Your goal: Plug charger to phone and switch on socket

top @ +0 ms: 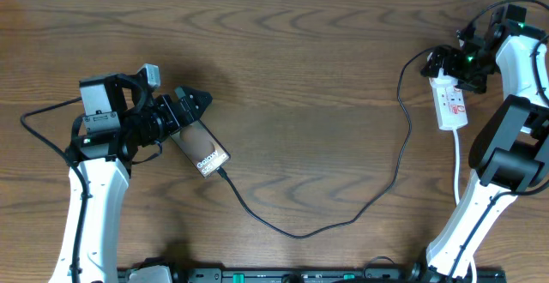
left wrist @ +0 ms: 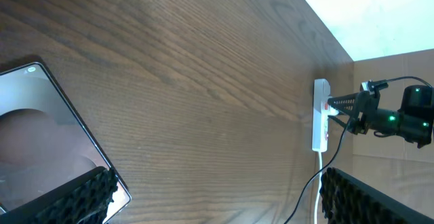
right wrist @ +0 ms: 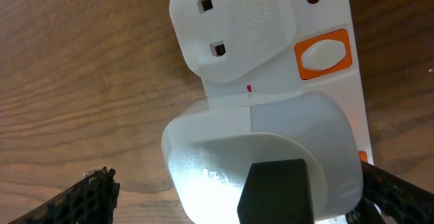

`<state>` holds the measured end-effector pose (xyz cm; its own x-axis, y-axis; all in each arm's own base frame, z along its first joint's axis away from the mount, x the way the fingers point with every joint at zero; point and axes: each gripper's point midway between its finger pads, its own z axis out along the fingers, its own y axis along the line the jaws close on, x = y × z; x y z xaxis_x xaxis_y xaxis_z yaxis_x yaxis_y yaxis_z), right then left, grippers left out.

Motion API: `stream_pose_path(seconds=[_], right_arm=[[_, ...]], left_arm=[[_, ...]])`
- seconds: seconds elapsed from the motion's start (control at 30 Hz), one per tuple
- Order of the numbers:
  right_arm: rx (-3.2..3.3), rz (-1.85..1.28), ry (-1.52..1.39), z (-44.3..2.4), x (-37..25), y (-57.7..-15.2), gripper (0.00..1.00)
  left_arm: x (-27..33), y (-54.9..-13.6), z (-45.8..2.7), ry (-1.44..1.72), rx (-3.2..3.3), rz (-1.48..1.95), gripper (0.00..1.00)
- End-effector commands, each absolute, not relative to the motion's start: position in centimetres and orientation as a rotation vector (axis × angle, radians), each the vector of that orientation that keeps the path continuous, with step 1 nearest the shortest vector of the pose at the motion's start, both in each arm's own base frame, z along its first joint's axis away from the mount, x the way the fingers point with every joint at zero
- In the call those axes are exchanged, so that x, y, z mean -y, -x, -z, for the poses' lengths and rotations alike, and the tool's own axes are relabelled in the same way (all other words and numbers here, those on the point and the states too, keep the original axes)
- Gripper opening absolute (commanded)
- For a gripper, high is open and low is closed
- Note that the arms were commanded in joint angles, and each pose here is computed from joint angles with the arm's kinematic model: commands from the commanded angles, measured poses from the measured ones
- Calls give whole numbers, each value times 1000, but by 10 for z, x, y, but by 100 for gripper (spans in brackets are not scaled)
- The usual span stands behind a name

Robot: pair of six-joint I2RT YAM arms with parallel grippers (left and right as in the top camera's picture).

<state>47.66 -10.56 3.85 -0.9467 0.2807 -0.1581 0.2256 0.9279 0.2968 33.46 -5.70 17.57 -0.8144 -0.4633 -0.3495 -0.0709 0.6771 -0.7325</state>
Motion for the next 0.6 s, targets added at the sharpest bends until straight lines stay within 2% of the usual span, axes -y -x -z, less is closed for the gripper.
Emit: stream_pose_path(seconds=[0.0,0.57], right_arm=[[-2938,-673,-372,-13,46,-471,99],[-2911,-647,-433,-28,72,-474,99]], left_arm=[[56,-340,-183,382,-2357,989,98],[56,-340,-183,378,-2356,987,98]])
